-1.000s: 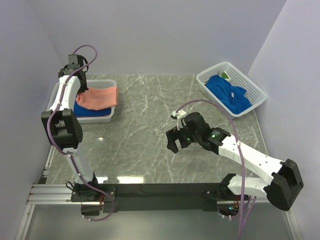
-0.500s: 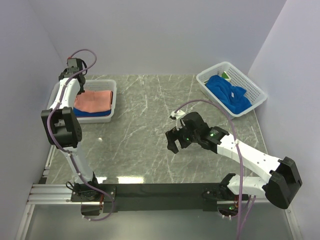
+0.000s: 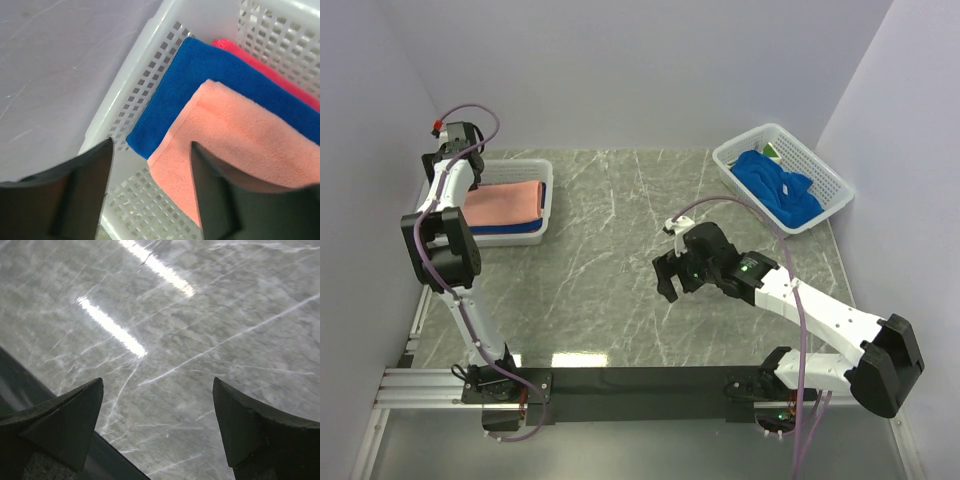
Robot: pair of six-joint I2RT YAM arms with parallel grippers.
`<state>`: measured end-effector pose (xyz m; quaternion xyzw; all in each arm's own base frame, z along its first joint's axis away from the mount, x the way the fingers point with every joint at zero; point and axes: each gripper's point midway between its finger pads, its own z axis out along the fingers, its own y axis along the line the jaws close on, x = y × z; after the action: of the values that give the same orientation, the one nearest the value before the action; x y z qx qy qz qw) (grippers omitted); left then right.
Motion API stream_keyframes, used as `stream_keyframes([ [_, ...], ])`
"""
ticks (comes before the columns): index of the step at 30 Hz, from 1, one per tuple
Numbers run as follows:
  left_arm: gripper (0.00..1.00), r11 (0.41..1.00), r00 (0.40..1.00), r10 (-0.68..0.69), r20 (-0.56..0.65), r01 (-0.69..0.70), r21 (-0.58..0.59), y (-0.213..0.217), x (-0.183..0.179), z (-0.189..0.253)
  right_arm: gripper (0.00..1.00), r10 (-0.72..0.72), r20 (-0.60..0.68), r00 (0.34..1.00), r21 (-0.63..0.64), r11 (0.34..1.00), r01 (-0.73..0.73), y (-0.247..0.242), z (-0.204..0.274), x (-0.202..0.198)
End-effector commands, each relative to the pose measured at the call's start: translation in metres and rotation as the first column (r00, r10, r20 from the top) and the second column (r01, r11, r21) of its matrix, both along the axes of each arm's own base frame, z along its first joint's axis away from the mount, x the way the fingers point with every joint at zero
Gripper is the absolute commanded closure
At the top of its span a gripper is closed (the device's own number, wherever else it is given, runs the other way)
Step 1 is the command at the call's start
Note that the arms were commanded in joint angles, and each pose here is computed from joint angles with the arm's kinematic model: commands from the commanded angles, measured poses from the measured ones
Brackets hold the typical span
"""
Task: Fold and stack the towels
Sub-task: Neatly place the folded towel into the bin, then grab crumpled towel
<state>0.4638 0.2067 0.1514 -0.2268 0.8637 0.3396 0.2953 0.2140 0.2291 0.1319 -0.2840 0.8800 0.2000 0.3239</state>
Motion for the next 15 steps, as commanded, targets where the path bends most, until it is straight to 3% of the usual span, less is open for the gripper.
stream_keyframes([
  [1, 0.29, 0.999, 0.975, 0.037, 0.217, -0.04, 0.007, 0.0, 0.007, 0.063, 0.04, -0.184, 0.128, 0.975, 0.006, 0.983, 0.185, -0.015, 0.037, 0.035],
  [3, 0.2, 0.998, 0.959, 0.021, 0.284, -0.005, -0.058, -0.014, 0.009, 0.08, 0.0, -0.276, 0.164, 0.947, 0.015, 0.961, 0.277, -0.022, 0.052, 0.051],
  [7, 0.01, 0.957, 0.876, -0.094, 0.474, 0.211, -0.2, -0.069, 0.001, 0.139, 0.0, -0.507, 0.233, 0.83, 0.041, 0.858, 0.513, -0.056, 0.083, 0.094],
  [9, 0.01, 0.925, 0.841, -0.134, 0.523, 0.296, -0.238, -0.096, -0.008, 0.145, 0.0, -0.635, 0.246, 0.733, 0.06, 0.764, 0.642, -0.085, 0.098, 0.122],
  [11, 0.01, 0.872, 0.767, -0.167, 0.619, 0.409, -0.271, -0.129, -0.031, 0.177, 0.0, -0.731, 0.239, 0.639, 0.075, 0.67, 0.739, -0.118, 0.105, 0.145],
  [12, 0.01, 0.839, 0.769, -0.196, 0.608, 0.452, -0.303, -0.149, -0.041, 0.16, 0.02, -0.77, 0.236, 0.593, 0.092, 0.625, 0.775, -0.128, 0.109, 0.158],
  [13, 0.0, 0.822, 0.701, -0.218, 0.679, 0.507, -0.259, -0.163, -0.058, 0.187, 0.03, -0.798, 0.239, 0.554, 0.105, 0.588, 0.802, -0.14, 0.111, 0.167],
  [15, 0.01, 0.768, 0.685, -0.289, 0.669, 0.583, -0.266, -0.199, -0.079, 0.162, 0.05, -0.862, 0.225, 0.454, 0.137, 0.489, 0.861, -0.176, 0.109, 0.192],
])
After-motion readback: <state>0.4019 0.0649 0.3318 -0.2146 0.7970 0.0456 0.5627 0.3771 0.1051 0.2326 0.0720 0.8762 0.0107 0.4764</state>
